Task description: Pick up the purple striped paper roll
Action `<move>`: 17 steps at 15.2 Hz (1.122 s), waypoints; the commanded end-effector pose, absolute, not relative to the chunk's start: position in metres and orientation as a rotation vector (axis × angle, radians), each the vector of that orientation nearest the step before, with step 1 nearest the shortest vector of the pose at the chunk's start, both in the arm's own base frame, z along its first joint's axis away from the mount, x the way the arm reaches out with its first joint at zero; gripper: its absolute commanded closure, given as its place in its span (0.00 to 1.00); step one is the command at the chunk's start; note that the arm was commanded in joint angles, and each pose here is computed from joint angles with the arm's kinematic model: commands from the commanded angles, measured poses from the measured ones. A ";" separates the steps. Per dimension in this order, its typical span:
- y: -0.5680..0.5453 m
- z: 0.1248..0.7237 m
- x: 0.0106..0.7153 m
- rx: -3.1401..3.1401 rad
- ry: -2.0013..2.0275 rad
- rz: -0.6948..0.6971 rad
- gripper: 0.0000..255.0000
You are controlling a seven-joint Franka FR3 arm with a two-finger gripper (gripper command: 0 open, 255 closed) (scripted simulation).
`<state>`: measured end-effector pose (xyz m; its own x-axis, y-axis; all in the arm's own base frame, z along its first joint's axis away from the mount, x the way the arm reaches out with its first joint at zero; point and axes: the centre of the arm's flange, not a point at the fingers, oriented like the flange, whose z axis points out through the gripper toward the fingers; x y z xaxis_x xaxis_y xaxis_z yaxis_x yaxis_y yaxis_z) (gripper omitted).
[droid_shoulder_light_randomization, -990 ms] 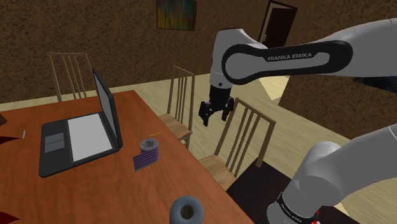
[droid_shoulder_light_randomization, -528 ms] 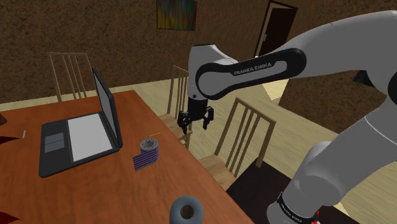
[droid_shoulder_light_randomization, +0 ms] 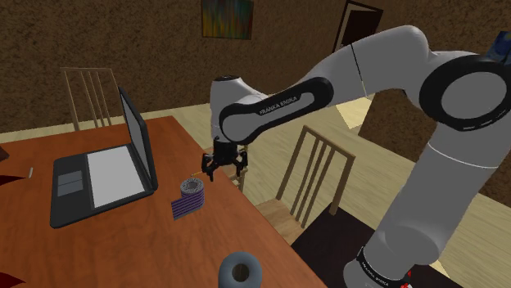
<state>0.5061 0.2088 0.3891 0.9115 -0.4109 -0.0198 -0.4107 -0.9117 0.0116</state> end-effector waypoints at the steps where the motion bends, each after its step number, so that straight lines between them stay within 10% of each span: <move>1: 0.224 0.373 0.520 3.055 -0.697 -0.032 0.00; 17: 0.281 0.268 0.614 3.001 -0.878 -0.021 0.00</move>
